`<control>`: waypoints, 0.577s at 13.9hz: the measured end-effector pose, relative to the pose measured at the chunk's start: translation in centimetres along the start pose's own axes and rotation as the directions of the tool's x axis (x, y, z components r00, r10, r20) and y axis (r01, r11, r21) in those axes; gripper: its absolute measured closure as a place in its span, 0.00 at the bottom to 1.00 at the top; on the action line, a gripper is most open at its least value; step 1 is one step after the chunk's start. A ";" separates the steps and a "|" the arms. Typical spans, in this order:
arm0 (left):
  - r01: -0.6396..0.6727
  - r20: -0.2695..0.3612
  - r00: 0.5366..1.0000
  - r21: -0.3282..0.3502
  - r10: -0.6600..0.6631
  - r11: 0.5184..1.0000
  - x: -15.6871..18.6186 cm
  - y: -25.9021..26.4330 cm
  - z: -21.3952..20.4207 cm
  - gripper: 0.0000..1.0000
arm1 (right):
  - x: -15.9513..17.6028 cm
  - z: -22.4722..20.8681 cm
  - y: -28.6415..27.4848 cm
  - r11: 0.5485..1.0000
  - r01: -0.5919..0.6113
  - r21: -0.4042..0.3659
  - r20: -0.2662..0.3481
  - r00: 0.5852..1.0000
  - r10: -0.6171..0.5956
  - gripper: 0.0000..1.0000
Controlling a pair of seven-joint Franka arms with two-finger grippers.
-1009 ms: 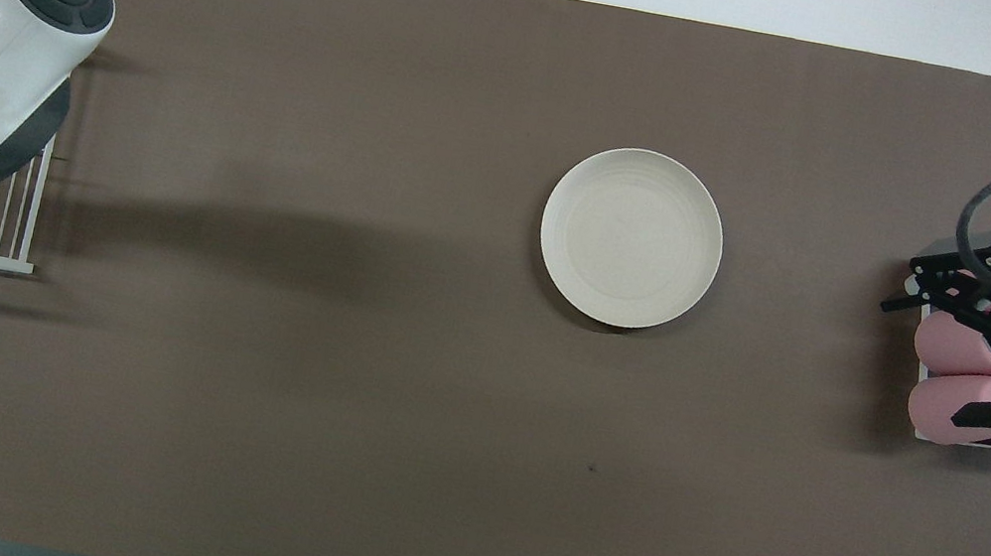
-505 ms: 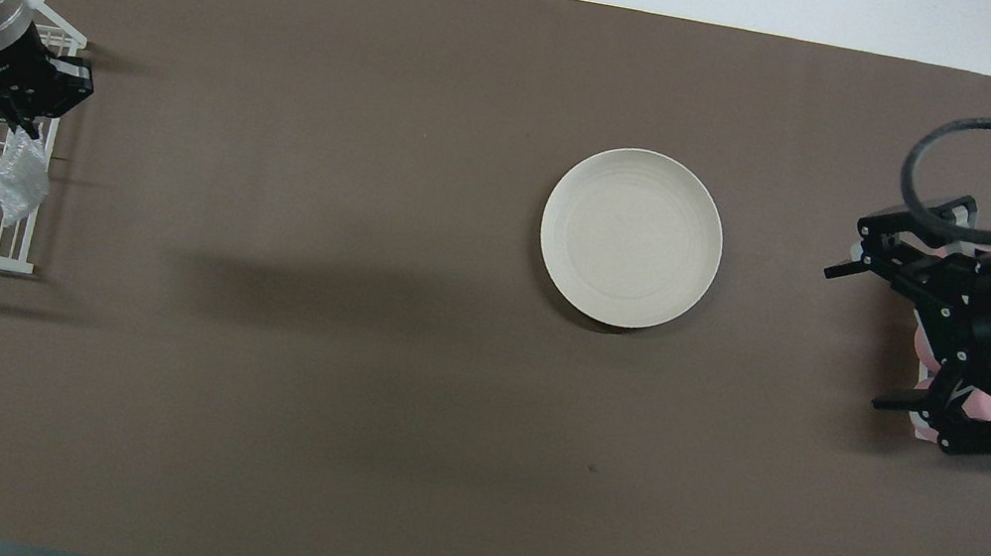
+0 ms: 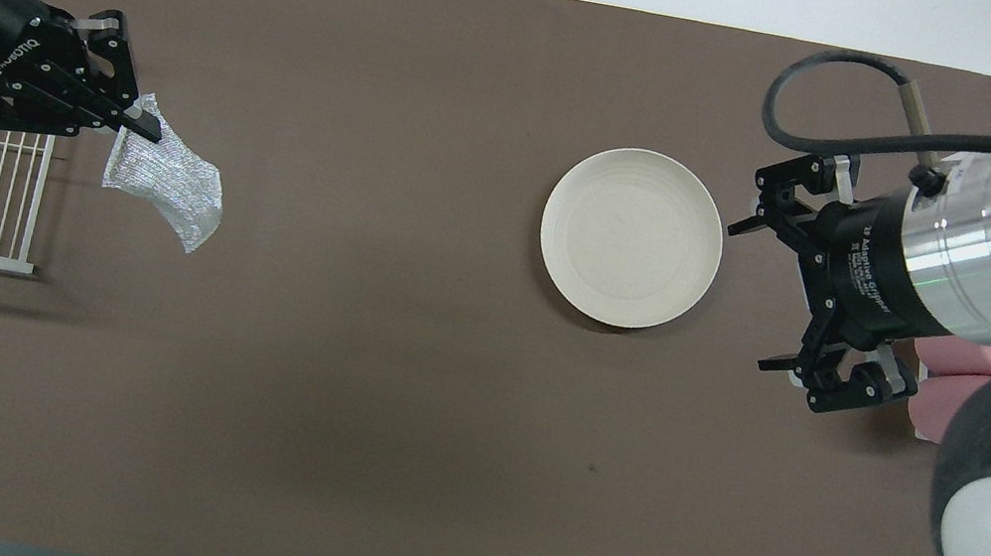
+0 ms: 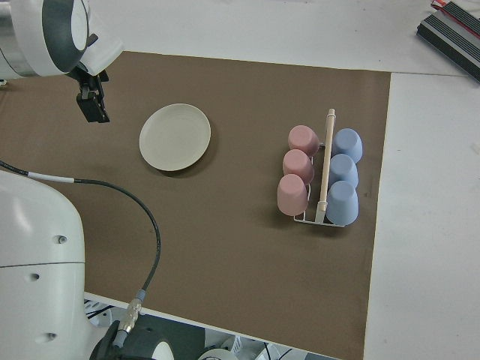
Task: Wipe plate with sponge
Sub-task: 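Carry the sponge inward with the left gripper while the right gripper approaches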
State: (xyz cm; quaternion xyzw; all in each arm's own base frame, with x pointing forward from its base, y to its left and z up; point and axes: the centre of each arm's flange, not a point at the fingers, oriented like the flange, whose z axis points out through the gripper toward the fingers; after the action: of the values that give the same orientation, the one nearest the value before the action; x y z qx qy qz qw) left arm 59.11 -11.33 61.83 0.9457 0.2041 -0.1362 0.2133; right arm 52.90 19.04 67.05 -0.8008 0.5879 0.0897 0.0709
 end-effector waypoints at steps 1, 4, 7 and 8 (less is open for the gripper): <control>0.006 0.022 1.000 -0.066 -0.004 0.998 -0.2 0.2 0.4 0.96 | -1.0 0.1 0.0 1.000 -0.029 0.003 0.001 1.000 0.029 0.00; -0.003 0.095 0.995 -0.240 0.026 0.971 -1.0 -0.2 3.2 0.96 | -4.7 0.9 0.2 0.996 -0.088 0.002 0.004 0.996 0.088 0.00; -0.032 0.123 0.988 -0.411 0.090 0.911 -2.5 -2.8 6.4 0.96 | -7.7 1.8 0.3 0.987 -0.158 0.016 0.038 0.987 0.157 0.00; -0.033 0.120 0.988 -0.472 0.101 0.881 -3.3 -3.7 7.5 0.96 | -8.1 2.0 0.3 0.982 -0.185 0.026 0.064 0.981 0.183 0.00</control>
State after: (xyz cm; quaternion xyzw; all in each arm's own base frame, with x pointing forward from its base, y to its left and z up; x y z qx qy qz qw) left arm 53.32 -12.80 55.11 0.8605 0.1825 -0.1417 0.4540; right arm 50.15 26.96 66.98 -0.7386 0.6584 0.1109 0.0930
